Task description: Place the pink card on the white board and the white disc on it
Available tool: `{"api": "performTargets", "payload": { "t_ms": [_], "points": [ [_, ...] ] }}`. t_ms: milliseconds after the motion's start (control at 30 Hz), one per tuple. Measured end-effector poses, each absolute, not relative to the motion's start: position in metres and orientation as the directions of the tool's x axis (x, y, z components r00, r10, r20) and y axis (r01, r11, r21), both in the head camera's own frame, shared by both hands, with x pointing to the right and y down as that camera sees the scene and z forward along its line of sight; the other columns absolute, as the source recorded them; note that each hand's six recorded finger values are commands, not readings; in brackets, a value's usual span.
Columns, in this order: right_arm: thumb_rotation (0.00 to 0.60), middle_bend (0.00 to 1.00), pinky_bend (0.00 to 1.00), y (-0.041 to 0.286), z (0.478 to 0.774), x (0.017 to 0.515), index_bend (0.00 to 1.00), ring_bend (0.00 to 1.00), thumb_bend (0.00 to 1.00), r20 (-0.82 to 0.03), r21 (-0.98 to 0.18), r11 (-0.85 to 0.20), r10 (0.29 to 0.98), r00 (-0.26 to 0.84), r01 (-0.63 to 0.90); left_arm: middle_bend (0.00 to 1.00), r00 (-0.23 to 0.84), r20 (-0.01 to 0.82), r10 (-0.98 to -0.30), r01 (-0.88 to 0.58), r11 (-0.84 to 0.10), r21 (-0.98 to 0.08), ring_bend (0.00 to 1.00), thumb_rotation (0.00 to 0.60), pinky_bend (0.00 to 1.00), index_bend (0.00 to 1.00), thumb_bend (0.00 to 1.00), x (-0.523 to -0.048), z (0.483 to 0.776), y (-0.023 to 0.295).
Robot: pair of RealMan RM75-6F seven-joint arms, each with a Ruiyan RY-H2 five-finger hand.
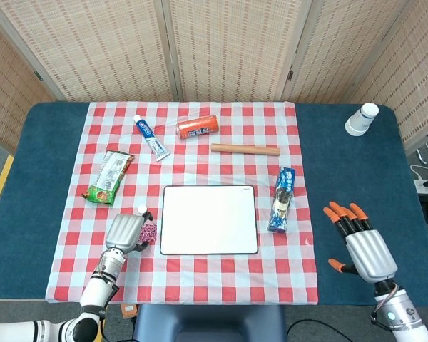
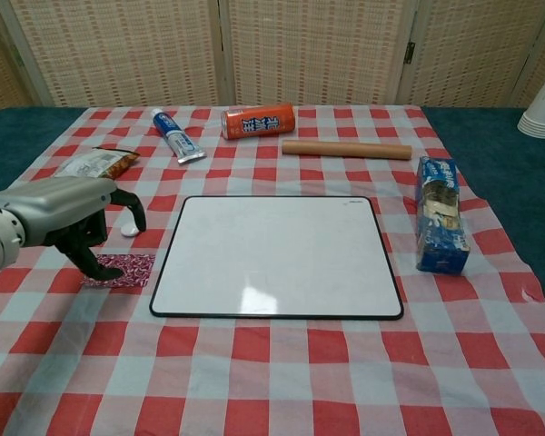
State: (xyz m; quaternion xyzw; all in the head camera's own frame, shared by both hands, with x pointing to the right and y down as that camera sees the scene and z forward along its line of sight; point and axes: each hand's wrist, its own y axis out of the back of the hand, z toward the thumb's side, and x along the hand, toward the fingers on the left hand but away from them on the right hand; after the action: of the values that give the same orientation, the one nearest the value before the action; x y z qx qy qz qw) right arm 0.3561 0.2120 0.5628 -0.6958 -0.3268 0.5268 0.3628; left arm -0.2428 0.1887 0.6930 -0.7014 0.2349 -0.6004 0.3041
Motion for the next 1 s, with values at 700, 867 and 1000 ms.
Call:
{"api": "performTargets", "payload": {
  "t_ms": [700,867,1000],
  "points": [
    [0.600,0.01,0.00,0.211,0.563,0.356,0.00,0.00,0.00,-0.496,-0.849,-0.523,0.837,0.231,0.074,1.00,0.153,0.762,-0.629,0.084,-0.760,-0.644,1.00,0.600,1.00,0.32,0.24,-0.243,0.715,0.195],
    [0.600,0.01,0.00,0.210,0.563,0.357,0.00,0.00,0.00,-0.497,-0.849,-0.524,0.838,0.227,0.075,1.00,0.146,0.761,-0.633,0.082,-0.759,-0.646,1.00,0.600,1.00,0.32,0.24,-0.242,0.717,0.193],
    [0.600,0.01,0.00,0.210,0.563,0.358,0.00,0.00,0.00,-0.498,-0.848,-0.524,0.838,0.225,0.075,1.00,0.129,0.743,-0.657,0.077,-0.740,-0.668,1.00,0.600,1.00,0.32,0.24,-0.244,0.716,0.189]
  ]
}}
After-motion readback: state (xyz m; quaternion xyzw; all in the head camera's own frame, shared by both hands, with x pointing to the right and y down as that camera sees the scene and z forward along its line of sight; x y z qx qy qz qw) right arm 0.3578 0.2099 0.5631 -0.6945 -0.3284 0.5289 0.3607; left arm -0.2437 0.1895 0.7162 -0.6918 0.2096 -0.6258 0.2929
